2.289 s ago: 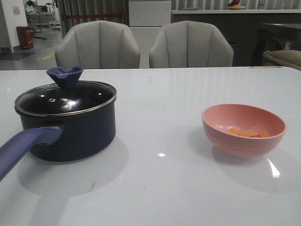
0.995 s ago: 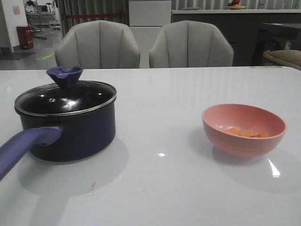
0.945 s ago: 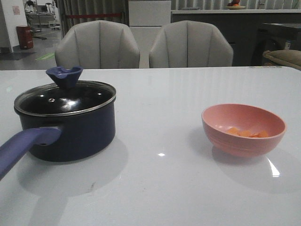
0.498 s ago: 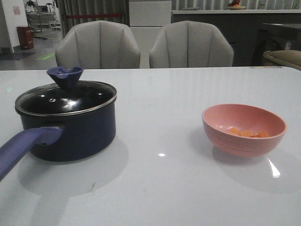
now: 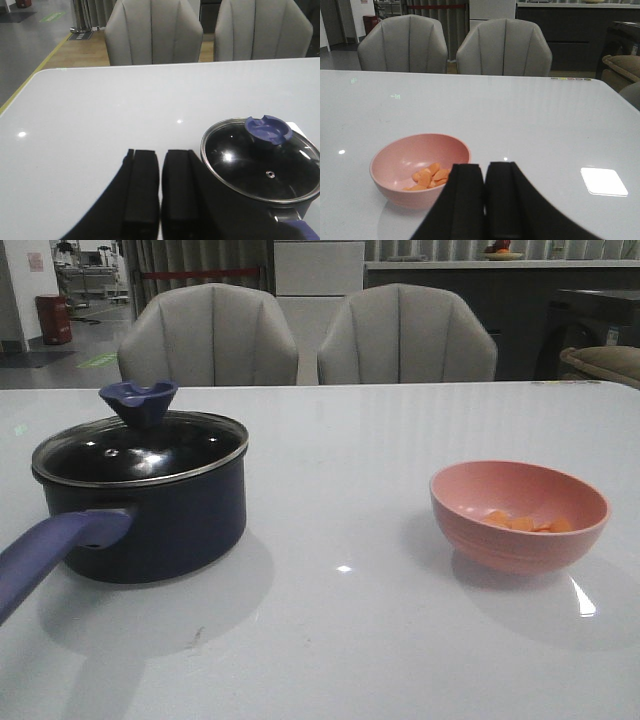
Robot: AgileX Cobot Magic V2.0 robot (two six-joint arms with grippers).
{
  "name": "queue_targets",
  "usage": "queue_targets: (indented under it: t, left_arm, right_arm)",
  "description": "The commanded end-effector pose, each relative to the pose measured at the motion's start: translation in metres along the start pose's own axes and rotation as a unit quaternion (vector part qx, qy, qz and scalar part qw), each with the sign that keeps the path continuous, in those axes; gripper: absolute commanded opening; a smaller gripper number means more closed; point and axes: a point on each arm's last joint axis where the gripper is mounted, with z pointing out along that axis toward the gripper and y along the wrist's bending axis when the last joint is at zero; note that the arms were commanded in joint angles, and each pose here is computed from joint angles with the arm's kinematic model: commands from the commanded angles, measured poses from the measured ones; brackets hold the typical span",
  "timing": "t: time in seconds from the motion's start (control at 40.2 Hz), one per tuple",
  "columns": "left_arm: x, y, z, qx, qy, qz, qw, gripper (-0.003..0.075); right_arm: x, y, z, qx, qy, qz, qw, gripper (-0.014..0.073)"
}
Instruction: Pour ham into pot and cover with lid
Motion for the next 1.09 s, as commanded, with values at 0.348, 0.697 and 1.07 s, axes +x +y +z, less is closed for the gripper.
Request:
queue_targets:
  t: [0.348, 0.697, 1.07]
  left_arm:
    - [-0.017, 0.0, -0.001, 0.001, -0.047, -0.01, 0.999, 0.0548]
    - [-0.031, -0.001, -0.002, 0.007, -0.062, -0.031, 0.998, 0.0547]
    - [-0.09, -0.004, 0.032, 0.012, 0.12, -0.03, 0.992, 0.0547]
  right_arm:
    - [-0.01, 0.001, -0.002, -0.002, -0.053, -0.011, 0.999, 0.0148]
    - [-0.01, 0.001, -0.002, -0.002, -0.053, -0.011, 0.999, 0.0148]
    - [-0.01, 0.001, -0.002, -0.002, -0.053, -0.011, 0.999, 0.0148]
